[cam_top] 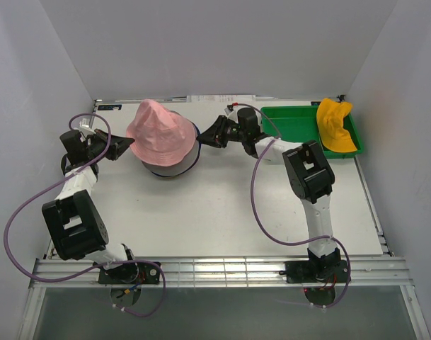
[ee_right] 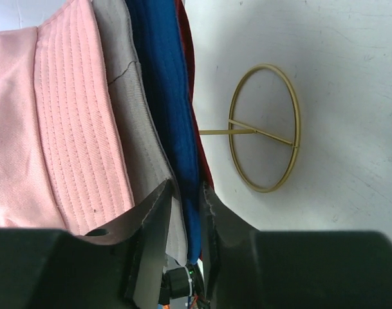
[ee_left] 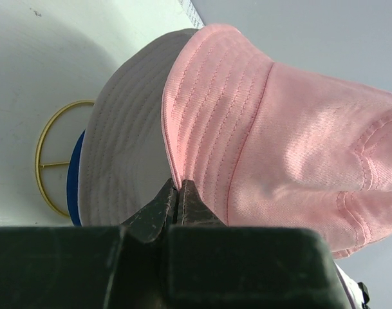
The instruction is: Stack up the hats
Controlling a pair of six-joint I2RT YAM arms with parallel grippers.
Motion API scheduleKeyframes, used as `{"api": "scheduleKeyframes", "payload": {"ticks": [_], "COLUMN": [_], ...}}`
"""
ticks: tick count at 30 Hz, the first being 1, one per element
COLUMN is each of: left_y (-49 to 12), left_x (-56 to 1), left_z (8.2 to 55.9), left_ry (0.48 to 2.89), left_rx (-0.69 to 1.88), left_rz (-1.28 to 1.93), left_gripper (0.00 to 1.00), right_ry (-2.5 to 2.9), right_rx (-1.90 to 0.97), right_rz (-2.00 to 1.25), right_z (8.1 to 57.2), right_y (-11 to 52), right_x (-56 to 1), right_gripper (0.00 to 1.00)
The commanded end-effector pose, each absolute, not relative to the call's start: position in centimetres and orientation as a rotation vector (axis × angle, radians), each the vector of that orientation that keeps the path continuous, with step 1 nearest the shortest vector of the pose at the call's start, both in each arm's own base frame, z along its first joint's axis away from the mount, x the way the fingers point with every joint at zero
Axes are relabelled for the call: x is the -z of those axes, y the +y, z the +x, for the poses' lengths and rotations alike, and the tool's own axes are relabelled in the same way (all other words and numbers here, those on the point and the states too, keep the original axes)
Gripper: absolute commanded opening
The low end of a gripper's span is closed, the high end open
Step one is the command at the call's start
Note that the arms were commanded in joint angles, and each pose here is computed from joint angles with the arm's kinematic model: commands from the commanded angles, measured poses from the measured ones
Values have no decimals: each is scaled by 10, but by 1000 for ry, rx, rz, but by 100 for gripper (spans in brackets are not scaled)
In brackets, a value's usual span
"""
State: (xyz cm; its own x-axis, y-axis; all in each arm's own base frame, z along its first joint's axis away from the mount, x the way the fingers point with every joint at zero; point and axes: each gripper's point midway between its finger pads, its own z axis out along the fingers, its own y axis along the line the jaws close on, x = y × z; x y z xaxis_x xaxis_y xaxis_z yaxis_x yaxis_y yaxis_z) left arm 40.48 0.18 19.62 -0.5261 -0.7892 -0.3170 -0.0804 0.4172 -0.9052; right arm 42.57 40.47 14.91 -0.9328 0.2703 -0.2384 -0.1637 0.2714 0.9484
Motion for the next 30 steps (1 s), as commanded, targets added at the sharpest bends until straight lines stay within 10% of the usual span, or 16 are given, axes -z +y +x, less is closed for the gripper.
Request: {"api": "scheduleKeyframes", "payload": {"ticks": [1,7,30], "left_y": [9,10,11], "left_x": [-192,-191,-167], "left_z": [405,405,400], "left_ry": [1895,1897,1929], "left_rx": [1109,1103,1074], "left_rz": [-749,-751,-785], "left_gripper": [0,0,0], "right_ry": [2145,2166,2306], "right_rx": [-1734,-1730,-1621], "right_rz": [65,80,129], "right_z": [428,427,425], "right_y": [406,405,398], "right_x": [-156,-149,-113], "right_gripper": [28,8,8]}}
